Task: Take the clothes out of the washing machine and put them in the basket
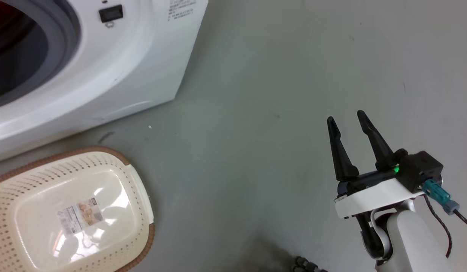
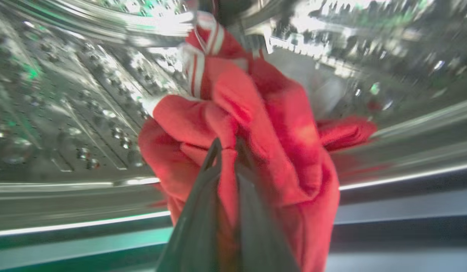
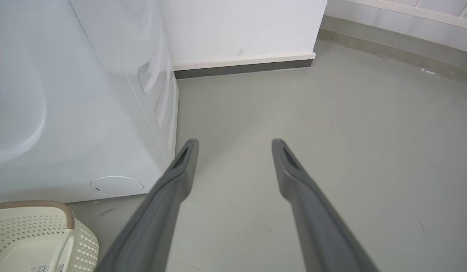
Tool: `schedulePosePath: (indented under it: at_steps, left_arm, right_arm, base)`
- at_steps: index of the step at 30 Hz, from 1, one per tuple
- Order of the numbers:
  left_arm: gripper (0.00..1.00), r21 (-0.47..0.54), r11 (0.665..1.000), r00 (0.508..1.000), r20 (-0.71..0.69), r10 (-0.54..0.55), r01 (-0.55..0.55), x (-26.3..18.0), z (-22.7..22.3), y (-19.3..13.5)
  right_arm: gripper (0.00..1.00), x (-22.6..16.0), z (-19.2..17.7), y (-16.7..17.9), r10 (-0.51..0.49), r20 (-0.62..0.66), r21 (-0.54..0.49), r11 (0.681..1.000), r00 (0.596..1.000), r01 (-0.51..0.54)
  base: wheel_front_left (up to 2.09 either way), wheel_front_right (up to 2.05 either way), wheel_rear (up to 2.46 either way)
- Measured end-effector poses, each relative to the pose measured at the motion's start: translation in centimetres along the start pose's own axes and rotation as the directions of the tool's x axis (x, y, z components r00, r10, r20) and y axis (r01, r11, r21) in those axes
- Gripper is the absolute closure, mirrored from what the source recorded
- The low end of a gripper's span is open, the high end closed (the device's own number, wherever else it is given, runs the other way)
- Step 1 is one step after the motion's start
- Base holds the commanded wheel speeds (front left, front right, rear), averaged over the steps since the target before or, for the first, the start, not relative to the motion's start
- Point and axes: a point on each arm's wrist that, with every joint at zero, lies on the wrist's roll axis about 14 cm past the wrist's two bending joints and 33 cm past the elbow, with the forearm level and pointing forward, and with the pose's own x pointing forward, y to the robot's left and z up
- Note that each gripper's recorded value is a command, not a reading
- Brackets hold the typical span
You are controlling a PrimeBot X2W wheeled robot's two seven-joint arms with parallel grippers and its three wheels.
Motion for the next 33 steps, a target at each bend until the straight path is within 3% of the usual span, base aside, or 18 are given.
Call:
schedulePosePath:
  at_steps: [5,13,33]
  left_arm:
    - [1.0,-0.019,1.0,0.984,0.176,0.004,-0.001,-3.2,3.0,0.1]
    - [1.0,-0.074,0.997,0.918,0.397,0.022,0.008,-9.2,5.4,0.0]
    - [1.0,-0.11,0.994,0.75,0.657,0.078,-0.006,-24.8,6.8,2.3]
  right_arm:
    - [0.0,-1.0,1.8,-0.4,-0.009,0.054,0.002,1.0,0.999,0.009]
    - [0.0,-3.1,3.5,-0.5,-0.008,0.114,0.011,1.0,0.993,0.007]
    - [0.0,-7.1,8.2,2.4,0.093,0.237,0.005,0.995,0.967,-0.097]
  base:
    - [0.0,0.0,0.0]
    - [0.0,0.0,0.0]
    - [0.0,0.0,0.0]
